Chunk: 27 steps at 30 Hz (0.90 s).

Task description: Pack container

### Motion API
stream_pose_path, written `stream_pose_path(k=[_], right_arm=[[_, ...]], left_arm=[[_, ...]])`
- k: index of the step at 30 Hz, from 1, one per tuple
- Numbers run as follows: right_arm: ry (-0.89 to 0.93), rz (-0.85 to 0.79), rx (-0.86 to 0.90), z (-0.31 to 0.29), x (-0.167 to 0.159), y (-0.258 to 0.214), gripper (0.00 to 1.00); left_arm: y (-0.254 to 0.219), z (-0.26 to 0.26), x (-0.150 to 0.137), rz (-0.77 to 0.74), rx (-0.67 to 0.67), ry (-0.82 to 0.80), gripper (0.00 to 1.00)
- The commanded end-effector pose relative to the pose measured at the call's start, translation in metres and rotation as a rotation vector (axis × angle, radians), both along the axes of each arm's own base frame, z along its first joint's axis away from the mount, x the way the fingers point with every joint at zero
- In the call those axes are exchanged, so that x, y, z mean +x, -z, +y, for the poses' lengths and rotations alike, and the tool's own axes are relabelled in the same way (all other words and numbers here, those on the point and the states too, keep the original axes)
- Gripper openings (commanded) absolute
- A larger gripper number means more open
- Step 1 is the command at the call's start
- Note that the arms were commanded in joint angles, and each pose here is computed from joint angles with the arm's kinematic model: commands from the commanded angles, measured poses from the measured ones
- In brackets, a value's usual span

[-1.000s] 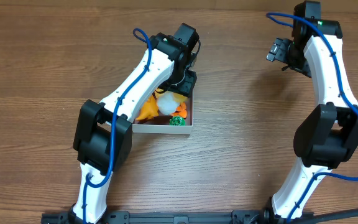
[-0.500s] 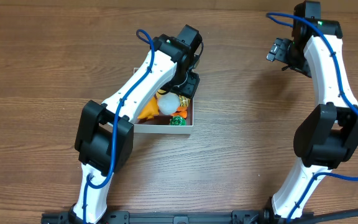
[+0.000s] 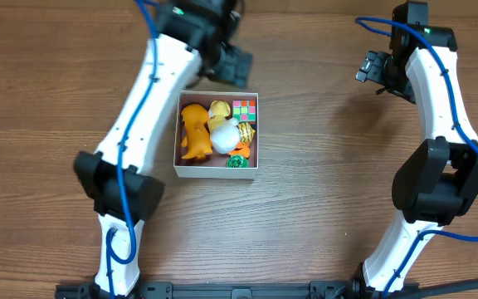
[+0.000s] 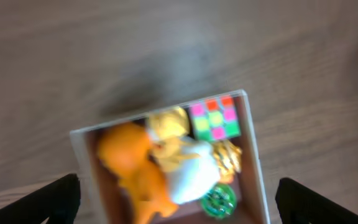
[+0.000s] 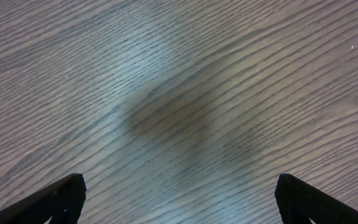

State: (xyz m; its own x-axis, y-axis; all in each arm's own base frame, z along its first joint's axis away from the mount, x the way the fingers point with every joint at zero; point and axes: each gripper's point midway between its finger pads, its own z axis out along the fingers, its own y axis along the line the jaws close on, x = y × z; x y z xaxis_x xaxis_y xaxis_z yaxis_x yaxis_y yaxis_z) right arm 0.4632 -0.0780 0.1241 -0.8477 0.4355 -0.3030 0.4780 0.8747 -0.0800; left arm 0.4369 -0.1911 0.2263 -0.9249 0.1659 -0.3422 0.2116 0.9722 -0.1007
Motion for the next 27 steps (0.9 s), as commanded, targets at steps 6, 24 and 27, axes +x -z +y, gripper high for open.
stream_pose_path(k=[6,24,27], right_arm=[[0.020,-0.016,-0.011,-0.005,0.001,-0.004,1.00],[-0.037,0.000,0.286,0.047,-0.004,0.001,1.00],[-0.036,0.037,0.287,0.049,-0.013,0.002,1.00]], left_arm=[[-0.069,0.088,0.001,-0.129,0.088,-0.219,1.00],[-0.185,0.195,-0.064,-0.404,0.096,-0.399,1.00],[-0.190,0.203,-0.070,-0.417,0.097,-0.423,1.00]])
